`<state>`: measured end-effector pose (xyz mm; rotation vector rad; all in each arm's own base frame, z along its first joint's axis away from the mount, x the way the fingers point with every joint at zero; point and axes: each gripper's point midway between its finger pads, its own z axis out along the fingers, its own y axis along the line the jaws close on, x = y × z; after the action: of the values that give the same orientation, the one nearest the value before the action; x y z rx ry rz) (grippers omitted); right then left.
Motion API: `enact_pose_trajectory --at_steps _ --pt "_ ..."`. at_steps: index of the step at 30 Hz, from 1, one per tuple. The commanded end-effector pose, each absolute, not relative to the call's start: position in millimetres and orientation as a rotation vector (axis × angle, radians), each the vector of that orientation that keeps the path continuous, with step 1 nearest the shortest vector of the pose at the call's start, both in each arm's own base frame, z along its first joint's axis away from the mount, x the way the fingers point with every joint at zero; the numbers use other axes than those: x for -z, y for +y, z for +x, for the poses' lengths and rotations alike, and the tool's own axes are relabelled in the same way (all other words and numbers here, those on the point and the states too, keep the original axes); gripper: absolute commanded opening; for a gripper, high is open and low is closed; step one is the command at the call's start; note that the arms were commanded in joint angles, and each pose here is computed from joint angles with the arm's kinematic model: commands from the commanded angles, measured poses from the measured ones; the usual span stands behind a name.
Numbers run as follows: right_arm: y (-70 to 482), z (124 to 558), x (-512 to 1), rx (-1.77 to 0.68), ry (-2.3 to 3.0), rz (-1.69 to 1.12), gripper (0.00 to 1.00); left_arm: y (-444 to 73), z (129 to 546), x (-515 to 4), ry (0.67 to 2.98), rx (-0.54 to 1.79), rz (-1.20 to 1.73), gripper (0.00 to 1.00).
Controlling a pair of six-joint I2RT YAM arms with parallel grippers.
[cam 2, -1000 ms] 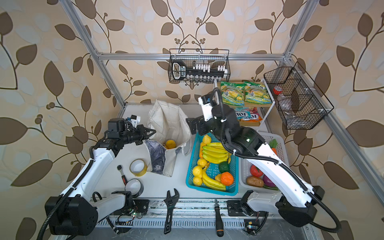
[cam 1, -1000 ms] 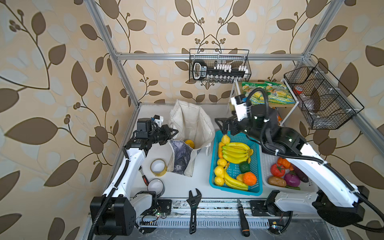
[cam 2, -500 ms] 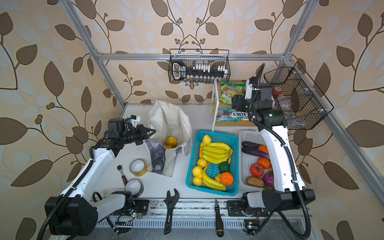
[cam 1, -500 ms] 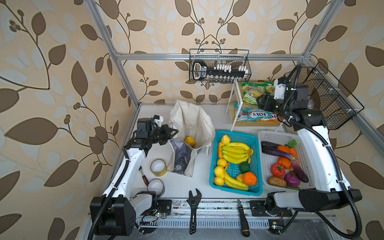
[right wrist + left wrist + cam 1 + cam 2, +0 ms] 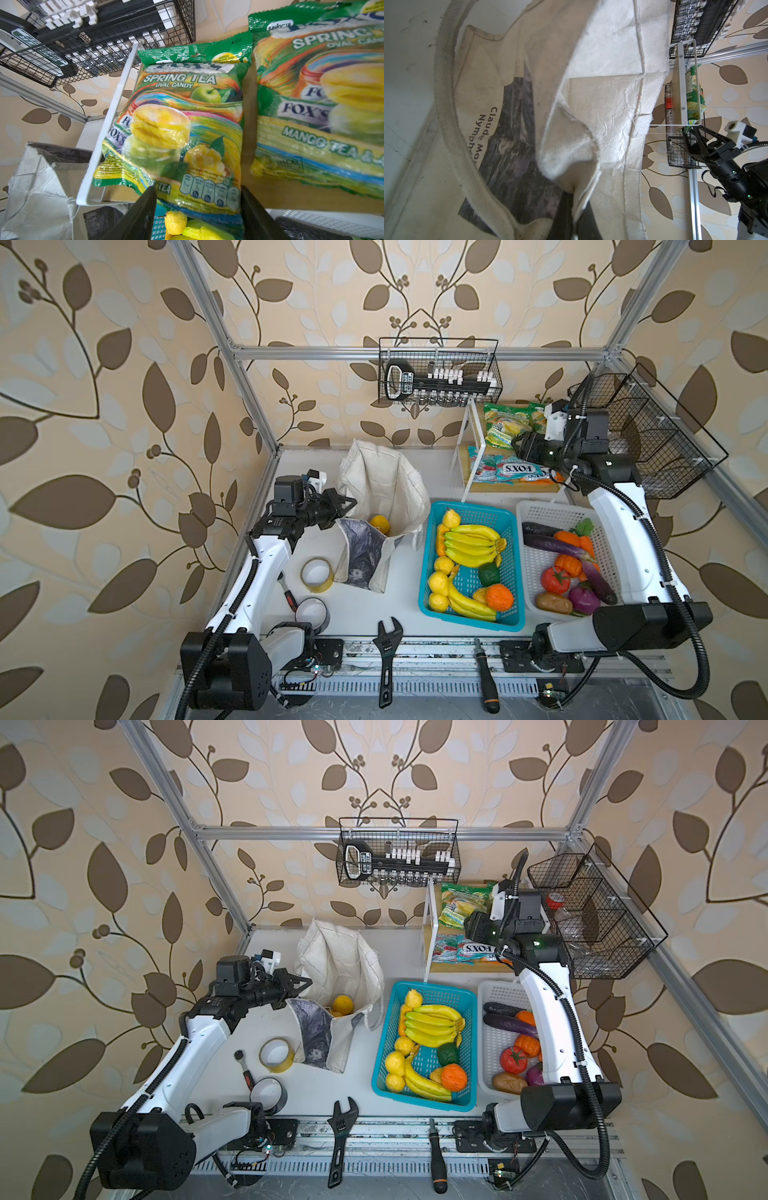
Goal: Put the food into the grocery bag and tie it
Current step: 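Move the right gripper to the green Spring Tea candy bag on the shelf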
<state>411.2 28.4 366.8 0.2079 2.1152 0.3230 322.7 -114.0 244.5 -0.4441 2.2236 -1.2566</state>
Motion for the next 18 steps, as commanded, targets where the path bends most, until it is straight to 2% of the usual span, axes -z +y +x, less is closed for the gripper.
enact_pose_trajectory --at_steps 1,4,9,15,18 --pt "31 410 -377 -0.364 2.062 0.194 0.57 -121 324 -266 2.148 1.298 -0.318 0.0" --pt "28 410 -371 -0.378 2.071 0.203 0.53 -121 323 -265 2.149 1.295 -0.32 0.0" --pt "27 408 -369 -0.392 2.067 0.203 0.38 -118 323 -262 2.16 1.265 -0.328 0.0" --pt "28 402 -380 -0.405 2.027 0.197 0.3 -120 323 -264 2.161 1.277 -0.321 0.0" --pt "31 401 -381 -0.425 2.028 0.186 0.21 -119 324 -261 2.163 1.275 -0.324 0.0"
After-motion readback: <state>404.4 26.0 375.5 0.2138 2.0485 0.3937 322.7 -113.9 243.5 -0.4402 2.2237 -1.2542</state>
